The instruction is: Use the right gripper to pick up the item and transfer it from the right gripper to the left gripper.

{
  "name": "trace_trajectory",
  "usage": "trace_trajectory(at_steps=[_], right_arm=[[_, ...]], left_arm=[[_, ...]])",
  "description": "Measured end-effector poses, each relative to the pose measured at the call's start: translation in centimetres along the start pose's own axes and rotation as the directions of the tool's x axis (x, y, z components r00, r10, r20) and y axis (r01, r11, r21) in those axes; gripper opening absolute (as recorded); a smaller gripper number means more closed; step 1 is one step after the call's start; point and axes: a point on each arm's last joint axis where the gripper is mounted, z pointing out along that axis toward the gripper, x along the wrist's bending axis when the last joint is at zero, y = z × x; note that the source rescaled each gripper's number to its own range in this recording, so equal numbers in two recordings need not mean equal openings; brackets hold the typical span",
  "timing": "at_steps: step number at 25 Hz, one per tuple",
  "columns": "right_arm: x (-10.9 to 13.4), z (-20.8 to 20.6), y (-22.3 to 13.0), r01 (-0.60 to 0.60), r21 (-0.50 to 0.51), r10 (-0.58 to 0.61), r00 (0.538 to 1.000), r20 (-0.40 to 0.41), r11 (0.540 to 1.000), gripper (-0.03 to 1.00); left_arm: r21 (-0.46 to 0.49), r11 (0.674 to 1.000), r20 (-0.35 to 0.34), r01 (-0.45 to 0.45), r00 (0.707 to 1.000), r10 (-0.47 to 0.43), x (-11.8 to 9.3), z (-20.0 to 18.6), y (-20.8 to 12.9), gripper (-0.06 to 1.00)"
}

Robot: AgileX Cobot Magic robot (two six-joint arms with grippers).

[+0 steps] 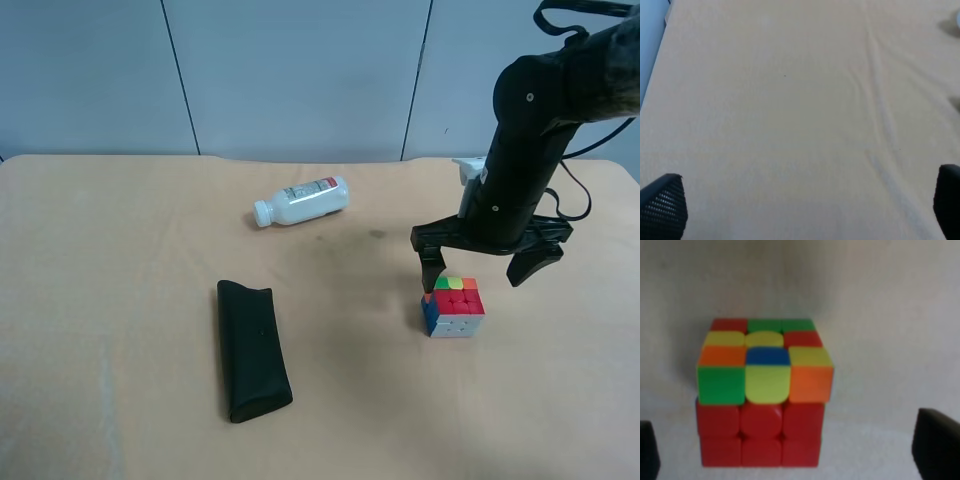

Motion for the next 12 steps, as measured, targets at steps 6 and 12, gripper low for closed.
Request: trace_trajectory(at_steps=[6,12], right_arm=[[0.2,1.7,0.4,0.053,0.023,-0.053,0.999,0.003,0.998,1.0],[0.4,2.7,0.7,0.065,0.026,-0.065,0.998,-0.009,0.998,1.0]], left_arm=[[0.0,1.0,0.0,0.001,1.0,-0.001,0.0,0.0,0.0,1.0],[0.0,1.0,0.0,0.001,1.0,-0.001,0.0,0.0,0.0,1.0]])
